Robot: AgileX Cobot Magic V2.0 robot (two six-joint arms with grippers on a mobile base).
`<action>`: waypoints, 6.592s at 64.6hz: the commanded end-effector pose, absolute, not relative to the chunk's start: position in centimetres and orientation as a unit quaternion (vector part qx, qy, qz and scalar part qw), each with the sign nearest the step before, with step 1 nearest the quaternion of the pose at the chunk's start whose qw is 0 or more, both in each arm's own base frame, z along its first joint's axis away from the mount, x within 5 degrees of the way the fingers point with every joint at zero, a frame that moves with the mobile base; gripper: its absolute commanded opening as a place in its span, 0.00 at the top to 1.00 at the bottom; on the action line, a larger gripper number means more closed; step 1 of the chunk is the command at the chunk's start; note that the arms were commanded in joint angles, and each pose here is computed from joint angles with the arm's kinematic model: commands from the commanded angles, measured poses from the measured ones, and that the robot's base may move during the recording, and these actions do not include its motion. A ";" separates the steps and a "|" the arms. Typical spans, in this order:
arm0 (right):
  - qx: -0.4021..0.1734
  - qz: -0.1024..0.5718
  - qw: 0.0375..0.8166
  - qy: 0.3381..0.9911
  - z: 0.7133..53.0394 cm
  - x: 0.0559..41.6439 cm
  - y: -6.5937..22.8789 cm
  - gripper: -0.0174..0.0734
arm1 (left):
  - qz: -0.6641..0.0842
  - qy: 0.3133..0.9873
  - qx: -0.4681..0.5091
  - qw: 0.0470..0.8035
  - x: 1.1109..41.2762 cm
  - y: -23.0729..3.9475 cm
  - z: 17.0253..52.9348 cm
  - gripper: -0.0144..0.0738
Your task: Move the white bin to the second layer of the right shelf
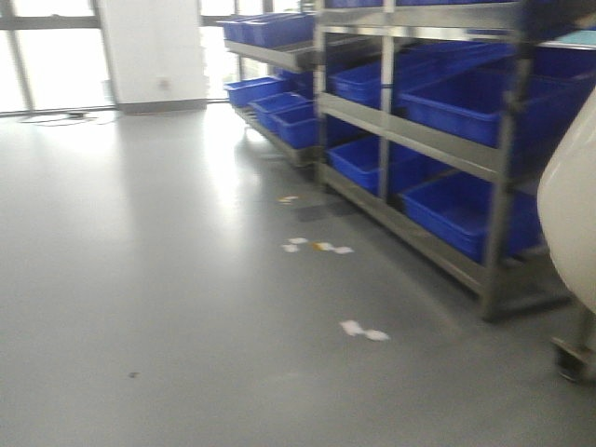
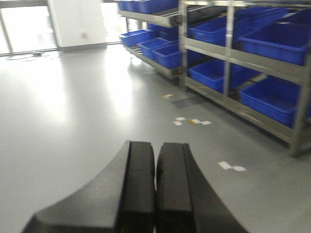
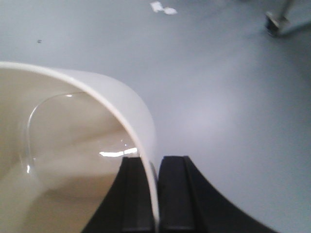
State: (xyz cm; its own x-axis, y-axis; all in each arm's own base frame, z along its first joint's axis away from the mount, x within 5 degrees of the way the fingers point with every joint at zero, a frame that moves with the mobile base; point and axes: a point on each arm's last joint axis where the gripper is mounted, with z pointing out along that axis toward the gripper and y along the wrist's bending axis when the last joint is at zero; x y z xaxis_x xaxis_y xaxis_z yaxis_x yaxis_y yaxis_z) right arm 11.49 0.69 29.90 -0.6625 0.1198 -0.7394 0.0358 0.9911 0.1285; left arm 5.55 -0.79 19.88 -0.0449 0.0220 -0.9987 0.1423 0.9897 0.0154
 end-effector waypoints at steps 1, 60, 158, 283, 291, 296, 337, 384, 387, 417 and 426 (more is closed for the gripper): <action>0.045 0.057 0.459 0.885 31.5 12.0 0.7 0.76 | -0.047 0.699 0.055 0.712 5.6 -0.8 19.5 0.74; 0.045 0.057 0.460 0.885 31.5 12.0 0.7 0.76 | -0.047 0.699 0.055 0.712 5.6 -0.8 19.5 0.74; 0.045 0.057 0.460 0.885 31.5 12.0 0.7 0.76 | -0.047 0.699 0.055 0.712 5.6 -0.8 19.5 0.74; 0.045 0.058 0.460 0.885 31.5 12.0 0.7 0.76 | -0.047 0.699 0.055 0.711 5.6 -0.8 19.5 0.74; 0.045 0.058 0.460 0.885 31.5 12.0 0.7 0.76 | -0.047 0.699 0.055 0.711 5.6 -0.8 19.5 0.74; 0.045 0.058 0.457 0.886 31.4 12.2 0.7 0.76 | -0.047 0.699 0.055 0.711 5.6 -0.8 19.5 0.74; 0.046 0.058 0.456 0.887 31.4 12.2 0.7 0.76 | -0.047 0.699 0.055 0.711 5.6 -0.8 19.5 0.74; 0.046 0.058 0.455 0.887 31.4 12.2 0.7 0.76 | -0.047 0.699 0.055 0.711 5.6 -0.8 19.5 0.74; 0.046 0.058 0.455 0.887 31.4 12.2 0.7 0.76 | -0.047 0.699 0.055 0.711 5.6 -0.8 19.5 0.74; 0.046 0.058 0.455 0.887 31.4 12.2 0.7 0.76 | -0.047 0.699 0.055 0.711 5.6 -0.8 19.5 0.74; 0.046 0.058 0.455 0.887 31.4 12.2 0.7 0.76 | -0.047 0.699 0.055 0.711 5.6 -0.8 19.5 0.74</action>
